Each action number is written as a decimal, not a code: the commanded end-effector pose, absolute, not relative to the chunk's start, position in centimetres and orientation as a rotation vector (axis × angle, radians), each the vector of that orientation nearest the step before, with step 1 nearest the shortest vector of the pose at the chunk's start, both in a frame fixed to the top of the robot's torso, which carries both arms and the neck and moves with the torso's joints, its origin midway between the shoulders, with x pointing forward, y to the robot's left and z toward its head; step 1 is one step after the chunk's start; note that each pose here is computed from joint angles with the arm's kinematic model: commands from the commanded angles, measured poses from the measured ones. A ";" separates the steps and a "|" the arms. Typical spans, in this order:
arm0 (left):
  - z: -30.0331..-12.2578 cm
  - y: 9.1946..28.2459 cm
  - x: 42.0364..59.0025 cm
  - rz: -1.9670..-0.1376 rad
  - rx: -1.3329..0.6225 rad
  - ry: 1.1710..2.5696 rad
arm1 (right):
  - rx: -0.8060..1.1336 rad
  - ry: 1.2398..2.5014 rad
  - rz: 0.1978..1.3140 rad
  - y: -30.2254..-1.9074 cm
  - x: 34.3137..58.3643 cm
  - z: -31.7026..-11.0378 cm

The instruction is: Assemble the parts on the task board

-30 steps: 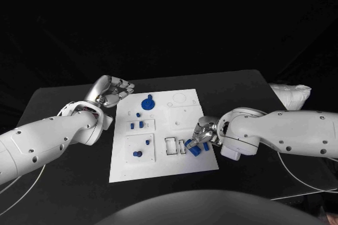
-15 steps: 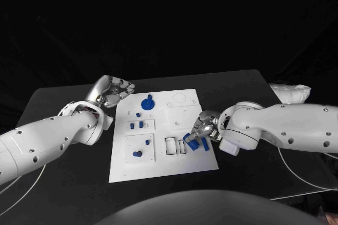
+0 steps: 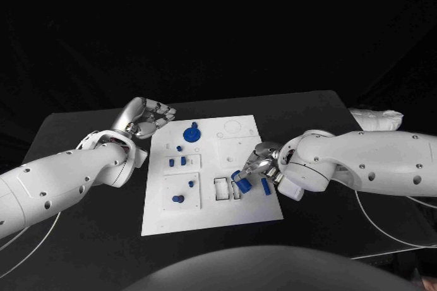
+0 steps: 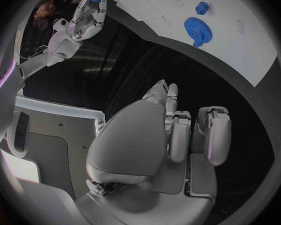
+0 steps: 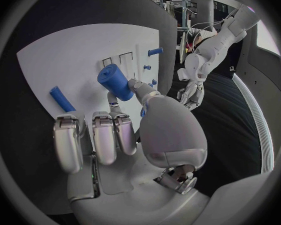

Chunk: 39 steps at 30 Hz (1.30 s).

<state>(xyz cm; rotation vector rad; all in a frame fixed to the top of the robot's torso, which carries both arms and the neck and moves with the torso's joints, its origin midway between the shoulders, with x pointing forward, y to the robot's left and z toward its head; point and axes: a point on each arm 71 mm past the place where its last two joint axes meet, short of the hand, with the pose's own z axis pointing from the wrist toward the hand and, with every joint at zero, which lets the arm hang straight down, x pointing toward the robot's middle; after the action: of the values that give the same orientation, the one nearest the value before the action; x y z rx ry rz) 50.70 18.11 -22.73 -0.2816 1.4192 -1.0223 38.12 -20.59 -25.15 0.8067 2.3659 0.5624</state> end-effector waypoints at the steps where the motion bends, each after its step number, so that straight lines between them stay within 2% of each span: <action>1: -22.7 17.8 50.7 -1.040 -0.268 1.421 | 0.868 2.375 0.604 -20.1 38.1 -25.2; 19: -22.6 17.9 50.6 -1.038 -0.269 1.419 | 0.922 2.413 0.602 -18.1 38.4 -26.0; 39: -22.6 18.0 50.6 -1.037 -0.270 1.419 | 0.953 2.426 0.591 -17.1 38.4 -26.7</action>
<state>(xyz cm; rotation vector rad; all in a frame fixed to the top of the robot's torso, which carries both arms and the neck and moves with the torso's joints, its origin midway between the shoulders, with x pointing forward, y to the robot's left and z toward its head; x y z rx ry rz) 50.69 18.17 -22.72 -0.2820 1.4192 -1.0219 38.48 -17.30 -26.63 0.9447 2.4236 0.5838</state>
